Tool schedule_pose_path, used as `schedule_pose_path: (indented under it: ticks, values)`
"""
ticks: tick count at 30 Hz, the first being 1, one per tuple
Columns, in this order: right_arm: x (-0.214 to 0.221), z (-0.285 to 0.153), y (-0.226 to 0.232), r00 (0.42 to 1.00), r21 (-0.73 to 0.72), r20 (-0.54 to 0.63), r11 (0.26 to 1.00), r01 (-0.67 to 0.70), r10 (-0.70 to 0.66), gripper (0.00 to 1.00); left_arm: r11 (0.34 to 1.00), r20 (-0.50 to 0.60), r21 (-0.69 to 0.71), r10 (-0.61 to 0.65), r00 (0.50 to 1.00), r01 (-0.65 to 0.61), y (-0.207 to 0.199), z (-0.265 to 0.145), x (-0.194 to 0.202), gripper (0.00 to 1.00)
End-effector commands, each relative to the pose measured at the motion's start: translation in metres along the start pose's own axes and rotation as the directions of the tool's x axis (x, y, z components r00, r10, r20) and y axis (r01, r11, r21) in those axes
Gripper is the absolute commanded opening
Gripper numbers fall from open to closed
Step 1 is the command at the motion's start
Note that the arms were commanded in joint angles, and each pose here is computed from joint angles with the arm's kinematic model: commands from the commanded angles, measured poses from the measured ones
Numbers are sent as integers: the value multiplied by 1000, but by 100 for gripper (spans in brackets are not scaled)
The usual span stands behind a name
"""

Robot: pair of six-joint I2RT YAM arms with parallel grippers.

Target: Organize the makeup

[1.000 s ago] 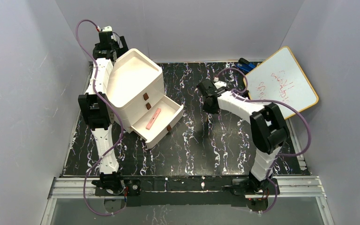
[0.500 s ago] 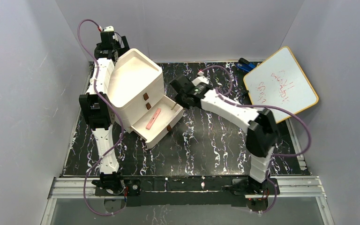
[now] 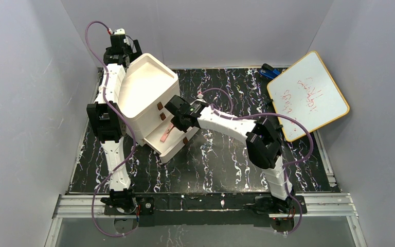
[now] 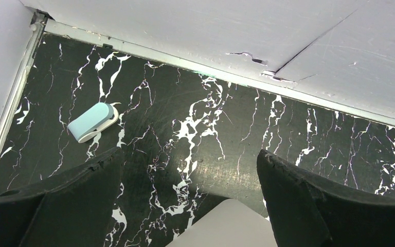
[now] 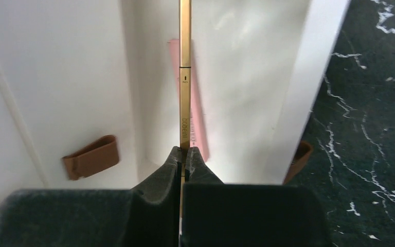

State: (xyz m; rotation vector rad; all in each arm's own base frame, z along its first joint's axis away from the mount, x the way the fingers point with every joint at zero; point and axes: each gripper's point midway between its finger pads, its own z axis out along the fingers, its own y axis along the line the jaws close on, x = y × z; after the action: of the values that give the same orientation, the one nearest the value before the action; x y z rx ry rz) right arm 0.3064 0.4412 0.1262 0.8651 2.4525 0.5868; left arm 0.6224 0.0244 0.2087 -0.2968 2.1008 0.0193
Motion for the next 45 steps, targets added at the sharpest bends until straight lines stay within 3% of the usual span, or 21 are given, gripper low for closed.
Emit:
schedule_pose_path:
  ticks: [1, 11, 13, 16, 20, 27, 32, 36, 37, 39, 41, 43, 45]
  values:
    - [6, 10, -8, 998, 16, -36, 999, -52, 53, 1, 1000, 37, 10, 8, 999, -9, -5, -15, -20, 98]
    - [38, 37, -11, 993, 6, -121, 1000, 18, -17, 1, 1000, 40, 10, 8, 999, -9, -5, -16, -22, 99]
    - [43, 40, -11, 990, -1, -140, 1000, 24, -24, 14, 1000, 42, 8, 8, 999, -9, -5, -17, -23, 98]
    - [49, 42, -7, 985, -32, -167, 999, 36, -41, 51, 1000, 45, 9, 9, 999, -9, -5, -18, -24, 98]
    - [45, 36, 5, 986, -83, -155, 995, 48, -61, 72, 1000, 44, 12, 8, 999, -8, -5, -18, -23, 98]
    - [-10, -34, 58, 994, -296, 40, 949, 108, -101, 75, 1000, 46, 12, 9, 999, -10, -5, -19, -24, 98]
    - [-49, -97, 67, 961, -418, 200, 870, 262, -193, 75, 1000, 46, 7, 14, 999, -14, -4, -19, -24, 98]
    - [-60, -135, 56, 873, -430, 293, 762, 484, -389, 75, 1000, 47, 5, 15, 999, -16, -4, -19, -24, 98]
    - [-57, -142, 51, 831, -447, 318, 701, 556, -456, 77, 1000, 45, 6, 15, 999, -16, -4, -19, -24, 98]
    - [-50, -156, 41, 753, -498, 371, 569, 655, -543, 97, 1000, 46, 6, 15, 999, -16, -4, -19, -24, 98]
    - [-36, -162, 26, 639, -523, 419, 404, 750, -644, 99, 1000, 45, 5, 15, 999, -16, -4, -19, -24, 98]
    - [-23, -155, 2, 542, -511, 402, 310, 802, -738, 99, 1000, 46, 5, 15, 999, -16, -4, -19, -24, 98]
    - [-19, -144, -25, 473, -477, 376, 271, 836, -796, 99, 1000, 48, 4, 15, 999, -15, -4, -20, -25, 98]
